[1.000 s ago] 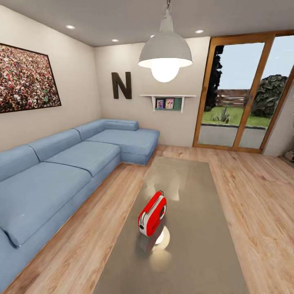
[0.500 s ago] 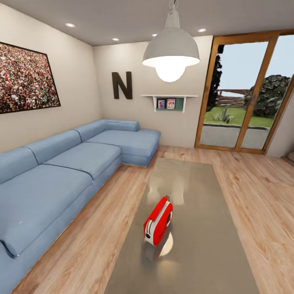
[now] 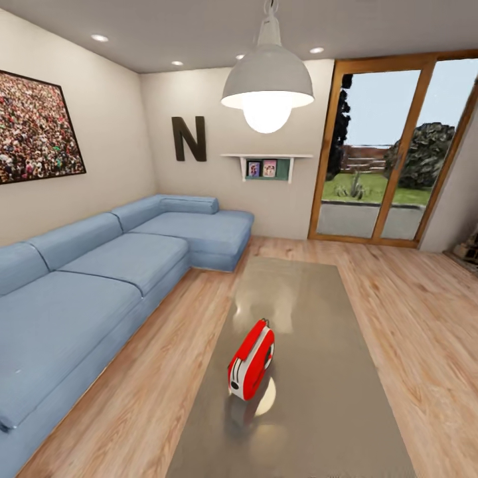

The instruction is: Turn on the radio receiver that's on the table in the living room.

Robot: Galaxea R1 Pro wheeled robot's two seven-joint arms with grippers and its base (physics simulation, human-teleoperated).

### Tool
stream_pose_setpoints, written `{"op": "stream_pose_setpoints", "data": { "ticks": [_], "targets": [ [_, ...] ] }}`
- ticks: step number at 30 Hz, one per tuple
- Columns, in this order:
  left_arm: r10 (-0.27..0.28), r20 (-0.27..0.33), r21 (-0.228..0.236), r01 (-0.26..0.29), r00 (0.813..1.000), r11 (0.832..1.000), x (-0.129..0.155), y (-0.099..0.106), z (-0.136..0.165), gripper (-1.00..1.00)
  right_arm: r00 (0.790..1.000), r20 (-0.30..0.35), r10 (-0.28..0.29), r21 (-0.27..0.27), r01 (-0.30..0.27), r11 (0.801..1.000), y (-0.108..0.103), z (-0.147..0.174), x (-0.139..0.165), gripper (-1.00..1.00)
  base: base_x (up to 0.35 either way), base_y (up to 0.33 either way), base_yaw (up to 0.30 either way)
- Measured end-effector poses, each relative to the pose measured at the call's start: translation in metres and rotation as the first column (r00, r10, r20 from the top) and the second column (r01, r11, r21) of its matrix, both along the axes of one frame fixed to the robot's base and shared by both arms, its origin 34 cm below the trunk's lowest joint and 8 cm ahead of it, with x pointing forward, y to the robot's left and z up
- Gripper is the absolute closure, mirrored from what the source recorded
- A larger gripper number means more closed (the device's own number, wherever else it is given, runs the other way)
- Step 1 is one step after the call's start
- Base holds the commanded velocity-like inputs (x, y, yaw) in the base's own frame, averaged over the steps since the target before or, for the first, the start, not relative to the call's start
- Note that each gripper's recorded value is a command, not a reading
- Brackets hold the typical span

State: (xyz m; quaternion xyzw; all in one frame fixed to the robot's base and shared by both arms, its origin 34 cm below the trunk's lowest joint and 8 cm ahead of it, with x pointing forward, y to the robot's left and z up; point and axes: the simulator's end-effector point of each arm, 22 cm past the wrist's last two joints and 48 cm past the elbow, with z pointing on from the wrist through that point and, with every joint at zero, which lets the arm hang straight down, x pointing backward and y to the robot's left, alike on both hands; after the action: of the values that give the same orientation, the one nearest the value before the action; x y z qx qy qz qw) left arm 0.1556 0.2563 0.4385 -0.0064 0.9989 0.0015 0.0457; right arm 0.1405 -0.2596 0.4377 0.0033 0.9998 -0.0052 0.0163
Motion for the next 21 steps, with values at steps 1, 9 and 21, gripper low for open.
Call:
{"op": "stream_pose_setpoints", "data": {
  "ticks": [1,9,21],
  "targets": [
    [0.0,0.0,0.0,0.0,1.0,1.0,0.0,0.0,0.0,-1.0,1.0,0.0,0.0,0.0,0.0,1.0,0.0001,0.0,0.0,-1.0,0.0,0.0,-0.274],
    [0.0,0.001,0.0,0.0,1.0,1.0,0.0005,0.0,0.0,-1.0,1.0,-0.001,-0.002,0.0,0.002,1.0,-0.0001,0.0,-0.0001,-1.0,0.0,0.0,-0.281],
    [0.0,0.001,0.0,0.0,1.0,1.0,0.0001,0.0,0.0,-1.0,1.0,-0.001,-0.002,0.0,0.002,1.0,-0.0001,0.0,-0.0001,-1.0,0.0,0.0,-0.269]
  ]
}}
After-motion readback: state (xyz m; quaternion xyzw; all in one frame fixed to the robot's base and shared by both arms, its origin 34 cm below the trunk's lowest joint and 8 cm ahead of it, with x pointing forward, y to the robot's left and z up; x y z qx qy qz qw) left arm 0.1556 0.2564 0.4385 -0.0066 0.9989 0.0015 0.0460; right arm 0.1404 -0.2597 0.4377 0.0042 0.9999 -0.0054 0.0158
